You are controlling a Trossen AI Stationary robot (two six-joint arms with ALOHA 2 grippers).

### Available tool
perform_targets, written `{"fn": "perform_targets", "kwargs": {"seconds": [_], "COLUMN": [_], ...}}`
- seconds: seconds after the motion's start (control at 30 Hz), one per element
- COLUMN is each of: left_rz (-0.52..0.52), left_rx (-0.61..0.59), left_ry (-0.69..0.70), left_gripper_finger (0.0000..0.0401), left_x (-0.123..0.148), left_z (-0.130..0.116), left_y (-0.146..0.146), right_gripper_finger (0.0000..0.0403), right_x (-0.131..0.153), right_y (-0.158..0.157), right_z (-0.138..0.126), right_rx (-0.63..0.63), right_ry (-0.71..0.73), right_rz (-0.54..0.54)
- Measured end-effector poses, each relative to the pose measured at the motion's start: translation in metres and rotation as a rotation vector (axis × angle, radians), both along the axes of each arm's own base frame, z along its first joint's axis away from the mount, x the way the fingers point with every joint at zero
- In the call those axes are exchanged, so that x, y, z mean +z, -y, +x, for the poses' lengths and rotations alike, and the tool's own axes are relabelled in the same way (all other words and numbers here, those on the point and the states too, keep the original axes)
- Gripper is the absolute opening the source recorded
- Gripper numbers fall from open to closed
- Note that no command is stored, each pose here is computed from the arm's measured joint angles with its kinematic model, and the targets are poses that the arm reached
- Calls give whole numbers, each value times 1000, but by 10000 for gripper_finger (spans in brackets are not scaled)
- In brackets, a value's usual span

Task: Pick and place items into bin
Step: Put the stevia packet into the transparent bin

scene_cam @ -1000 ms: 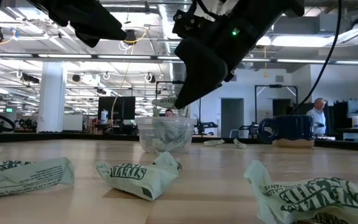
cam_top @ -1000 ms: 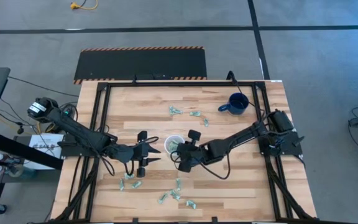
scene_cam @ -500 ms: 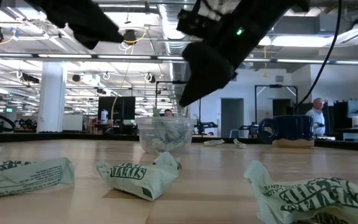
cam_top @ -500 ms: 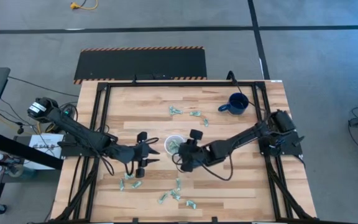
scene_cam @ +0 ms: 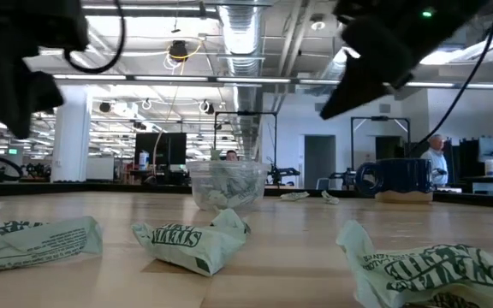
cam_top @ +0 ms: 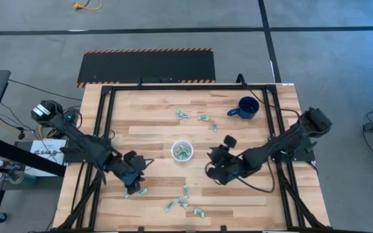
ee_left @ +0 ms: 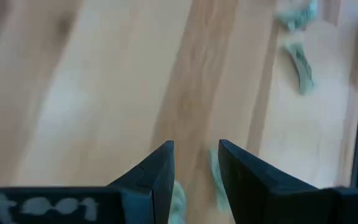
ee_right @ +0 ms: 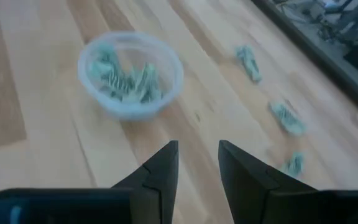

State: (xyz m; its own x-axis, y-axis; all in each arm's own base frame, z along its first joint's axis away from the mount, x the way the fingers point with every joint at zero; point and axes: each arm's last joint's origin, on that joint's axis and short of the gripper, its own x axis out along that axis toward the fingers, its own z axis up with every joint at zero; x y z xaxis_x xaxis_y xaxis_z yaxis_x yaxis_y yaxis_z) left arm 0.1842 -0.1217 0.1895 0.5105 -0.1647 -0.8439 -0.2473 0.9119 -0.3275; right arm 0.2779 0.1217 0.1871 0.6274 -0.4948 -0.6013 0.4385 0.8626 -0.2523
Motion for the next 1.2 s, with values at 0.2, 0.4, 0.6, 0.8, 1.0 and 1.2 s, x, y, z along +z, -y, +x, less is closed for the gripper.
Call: {"fn": "perform_targets", "kwargs": {"seconds": [0.2, 0.4, 0.6, 0.8, 1.0, 1.2], "left_rz": [-50, -20, 17, 83, 125, 166], "left_rx": [50, 99, 143, 168, 155, 173], "left_ry": [-90, -193, -322, -396, -414, -471], "left_gripper_finger": [113, 113, 113, 113, 113, 113], "left_x": [-10, -27, -45, -46, -52, -60], "left_z": [-10, -11, -10, -6, -2, 0], "left_y": [17, 22, 24, 27, 30, 27], "right_gripper_finger": [109, 109, 109, 109, 109, 109], "right_x": [-3, -4, -4, -4, -4, -4], "right_y": [-8, -12, -6, -2, -1, -1], "right_z": [-16, -18, -15, -13, -13, -13], "right_rx": [-21, -24, -48, -70, -74, -74], "right_ry": [55, 67, 72, 78, 77, 77], "right_rz": [-33, -69, -79, -92, -92, -91]}}
